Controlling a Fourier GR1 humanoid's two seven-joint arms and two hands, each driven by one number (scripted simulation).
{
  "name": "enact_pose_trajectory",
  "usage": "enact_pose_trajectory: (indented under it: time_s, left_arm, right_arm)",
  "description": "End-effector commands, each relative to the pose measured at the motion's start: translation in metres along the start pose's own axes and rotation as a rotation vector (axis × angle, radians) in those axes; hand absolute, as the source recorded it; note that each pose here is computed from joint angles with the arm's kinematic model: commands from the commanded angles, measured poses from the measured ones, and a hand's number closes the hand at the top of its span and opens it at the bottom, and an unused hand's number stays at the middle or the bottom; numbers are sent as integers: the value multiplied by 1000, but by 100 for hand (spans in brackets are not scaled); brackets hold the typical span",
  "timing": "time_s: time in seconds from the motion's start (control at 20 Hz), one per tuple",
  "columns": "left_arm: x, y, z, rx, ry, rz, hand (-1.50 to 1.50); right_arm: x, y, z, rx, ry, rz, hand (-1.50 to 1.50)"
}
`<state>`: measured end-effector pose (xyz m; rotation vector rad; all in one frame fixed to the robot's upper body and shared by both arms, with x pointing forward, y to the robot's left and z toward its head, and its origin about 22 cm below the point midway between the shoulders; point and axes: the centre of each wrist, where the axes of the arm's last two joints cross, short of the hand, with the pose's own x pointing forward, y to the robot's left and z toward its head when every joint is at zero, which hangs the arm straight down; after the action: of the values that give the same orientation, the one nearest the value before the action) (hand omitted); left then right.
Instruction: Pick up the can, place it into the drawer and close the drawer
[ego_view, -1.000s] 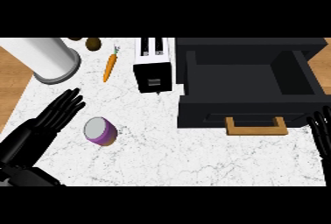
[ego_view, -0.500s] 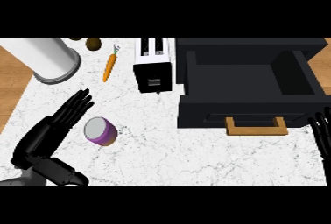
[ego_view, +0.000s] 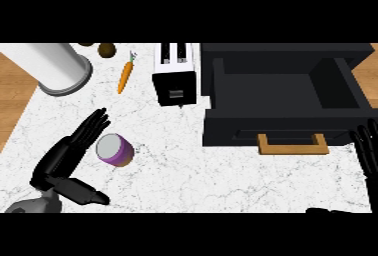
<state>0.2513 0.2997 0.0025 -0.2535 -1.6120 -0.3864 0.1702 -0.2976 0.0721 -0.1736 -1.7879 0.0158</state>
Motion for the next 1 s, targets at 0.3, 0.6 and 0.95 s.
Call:
enact_pose_trajectory:
  time_s: [0.3, 0.6, 0.95]
  left_arm:
    - [-43, 37, 18, 26, 22, -33, -150]
    - [-51, 54, -7, 8, 41, -10, -150]
    - [-72, 53, -3, 30, 52, -8, -150]
  right_arm:
    - [1, -1, 5, 3, 6, -8, -150]
    - [6, 2, -2, -4, 4, 21, -150]
    - [-4, 5, 8, 0, -6, 11, -150]
